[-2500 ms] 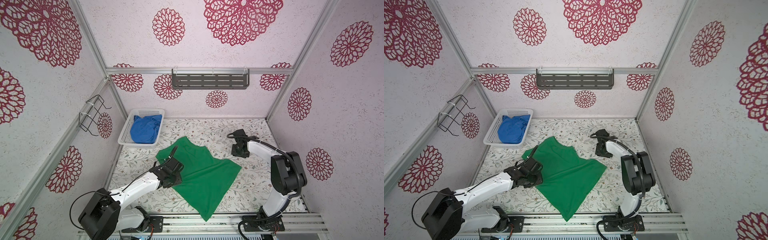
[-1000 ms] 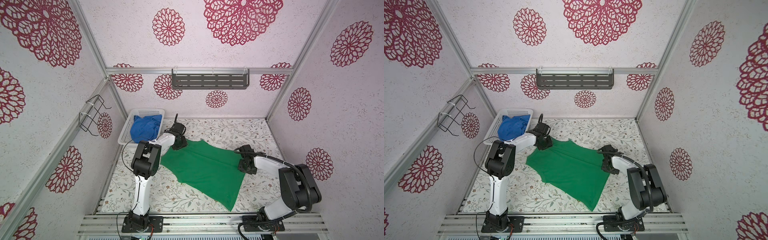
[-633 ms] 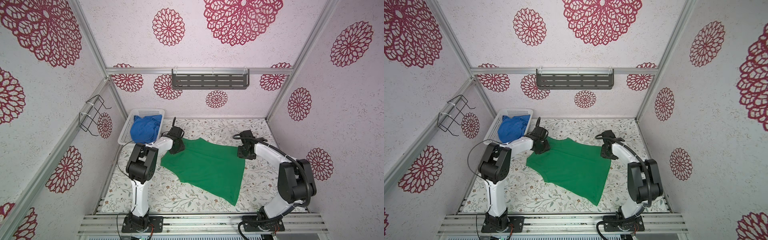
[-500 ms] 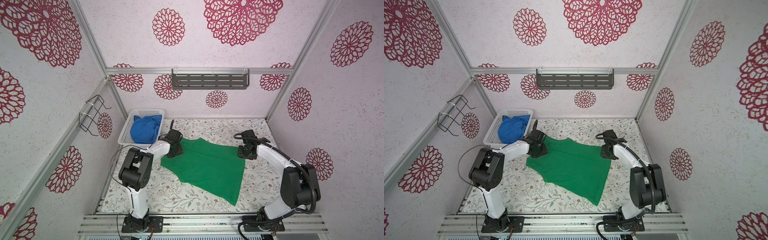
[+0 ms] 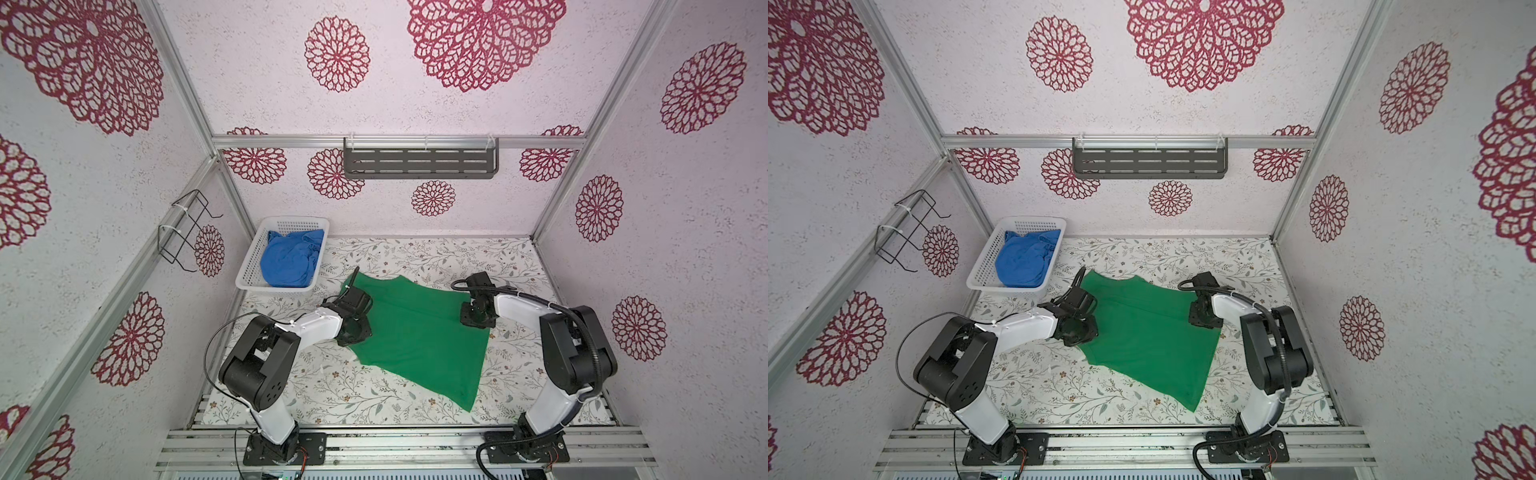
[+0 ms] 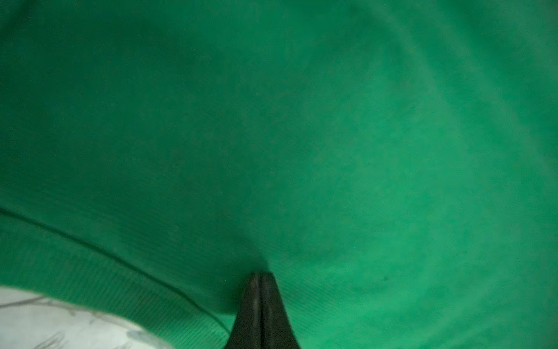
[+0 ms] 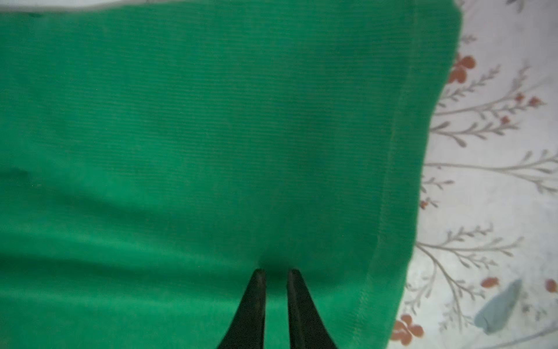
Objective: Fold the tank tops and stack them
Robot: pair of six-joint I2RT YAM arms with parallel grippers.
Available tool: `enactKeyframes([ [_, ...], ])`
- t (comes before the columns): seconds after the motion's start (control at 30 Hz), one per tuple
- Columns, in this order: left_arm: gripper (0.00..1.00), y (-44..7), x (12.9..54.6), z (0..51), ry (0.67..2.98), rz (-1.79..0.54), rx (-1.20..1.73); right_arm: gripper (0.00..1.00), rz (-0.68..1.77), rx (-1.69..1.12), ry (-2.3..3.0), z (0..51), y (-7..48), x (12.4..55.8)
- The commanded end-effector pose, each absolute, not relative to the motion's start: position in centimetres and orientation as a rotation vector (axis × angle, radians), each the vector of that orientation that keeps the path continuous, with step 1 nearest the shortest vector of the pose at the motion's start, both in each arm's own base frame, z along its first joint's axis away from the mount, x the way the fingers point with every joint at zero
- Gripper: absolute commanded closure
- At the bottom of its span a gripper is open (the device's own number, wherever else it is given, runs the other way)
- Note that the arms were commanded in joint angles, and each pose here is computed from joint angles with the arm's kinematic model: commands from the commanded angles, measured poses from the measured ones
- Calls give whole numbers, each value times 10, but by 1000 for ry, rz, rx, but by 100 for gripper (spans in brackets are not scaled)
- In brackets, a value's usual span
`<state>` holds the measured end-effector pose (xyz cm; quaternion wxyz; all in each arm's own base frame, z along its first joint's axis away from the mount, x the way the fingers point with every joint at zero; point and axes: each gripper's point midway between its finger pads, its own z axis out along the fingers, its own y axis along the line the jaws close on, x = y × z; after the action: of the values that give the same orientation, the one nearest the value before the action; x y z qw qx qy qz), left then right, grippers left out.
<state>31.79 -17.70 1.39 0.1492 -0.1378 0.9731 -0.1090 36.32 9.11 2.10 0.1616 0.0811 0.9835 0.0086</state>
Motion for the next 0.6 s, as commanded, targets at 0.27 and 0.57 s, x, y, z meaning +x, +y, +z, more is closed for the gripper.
enactKeyframes([
  [0.27, 100, -165, 255, -39, 2815, -367, -660, 88, 43, 132, 2850, -11, 118, 401],
  [0.57, 100, -138, 193, -18, 2724, -303, -789, 89, 118, -32, 2826, -10, 165, 442],
])
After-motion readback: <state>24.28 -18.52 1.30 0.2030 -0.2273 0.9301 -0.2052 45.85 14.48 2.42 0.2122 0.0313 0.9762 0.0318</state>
